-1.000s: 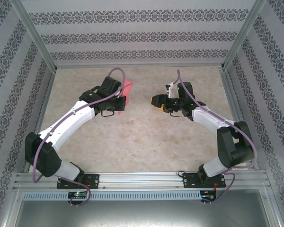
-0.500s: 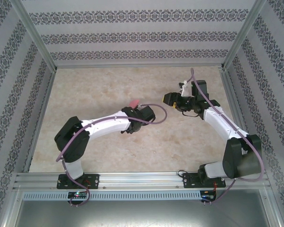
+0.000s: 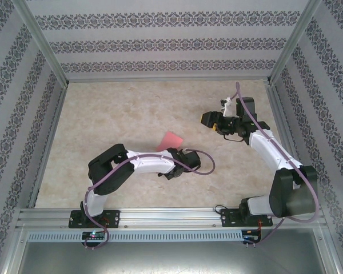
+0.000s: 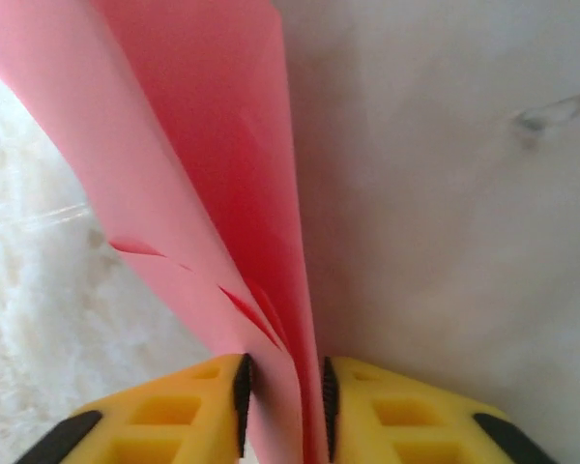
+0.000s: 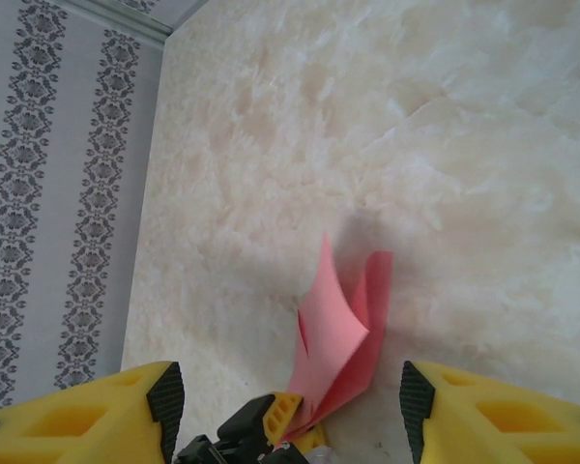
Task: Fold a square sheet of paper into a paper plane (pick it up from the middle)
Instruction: Turn over the paper at the center of the table, then fold the wing for the fifth time at the center of the table.
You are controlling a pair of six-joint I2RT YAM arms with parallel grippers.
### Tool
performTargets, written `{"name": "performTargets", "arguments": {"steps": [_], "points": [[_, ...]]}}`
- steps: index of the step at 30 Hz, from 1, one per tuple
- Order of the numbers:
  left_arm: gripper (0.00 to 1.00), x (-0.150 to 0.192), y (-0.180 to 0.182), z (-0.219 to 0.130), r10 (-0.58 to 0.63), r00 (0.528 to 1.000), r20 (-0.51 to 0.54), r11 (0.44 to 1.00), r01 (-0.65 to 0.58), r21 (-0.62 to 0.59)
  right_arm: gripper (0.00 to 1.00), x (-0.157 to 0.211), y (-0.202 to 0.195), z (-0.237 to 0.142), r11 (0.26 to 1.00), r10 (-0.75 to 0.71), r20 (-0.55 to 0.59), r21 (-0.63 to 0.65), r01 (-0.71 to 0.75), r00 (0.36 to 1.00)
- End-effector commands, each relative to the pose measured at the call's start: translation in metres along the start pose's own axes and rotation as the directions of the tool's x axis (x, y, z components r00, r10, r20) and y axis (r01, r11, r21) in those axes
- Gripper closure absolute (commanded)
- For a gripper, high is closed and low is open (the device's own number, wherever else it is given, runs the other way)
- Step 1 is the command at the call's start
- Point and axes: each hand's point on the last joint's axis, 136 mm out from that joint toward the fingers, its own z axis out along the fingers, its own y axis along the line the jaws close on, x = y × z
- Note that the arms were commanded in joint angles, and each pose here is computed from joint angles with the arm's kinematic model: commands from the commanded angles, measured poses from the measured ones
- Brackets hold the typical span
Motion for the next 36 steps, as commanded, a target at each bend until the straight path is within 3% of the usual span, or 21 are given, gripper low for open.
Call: {"name": "performTargets", "arguments": {"steps": [1,11,16,23,26,31,36], "points": [[0.65,-0.003,-0.024,0.003,-0.016,1.0,0.012,0.995,0.015,0.101,0.38,0.008,0.006,0.007,0.999,0.006,-0.031,-0.044,-0.007,0.999],[0.47,-0.014,-0.041,-0.026,-0.094,0.993,0.07,0.949,0.068,0.308,0.43,0.031,0.008,0.019,0.998,0.015,-0.091,-0.053,-0.02,0.996],[0.39,-0.022,-0.037,-0.067,-0.232,0.965,0.119,0.836,0.136,0.531,0.47,0.043,0.007,0.021,0.998,0.025,-0.115,-0.051,-0.031,0.993],[0.37,-0.007,-0.004,-0.1,-0.38,0.922,0.081,0.695,0.226,0.683,0.56,0.061,0.017,0.031,0.998,0.022,-0.158,-0.057,-0.031,0.987],[0.37,0.004,0.026,-0.099,-0.509,0.86,0.042,0.618,0.331,0.712,0.62,0.075,0.029,0.042,0.997,0.008,-0.186,-0.074,-0.022,0.983],[0.38,0.021,0.088,-0.085,-0.735,0.678,0.002,0.467,0.504,0.726,0.73,0.103,0.046,0.067,0.998,-0.014,-0.236,-0.07,-0.003,0.972],[0.38,0.027,0.118,-0.062,-0.847,0.526,-0.07,0.302,0.586,0.752,0.78,0.136,0.054,0.1,0.998,-0.045,-0.31,-0.049,0.031,0.95]]}}
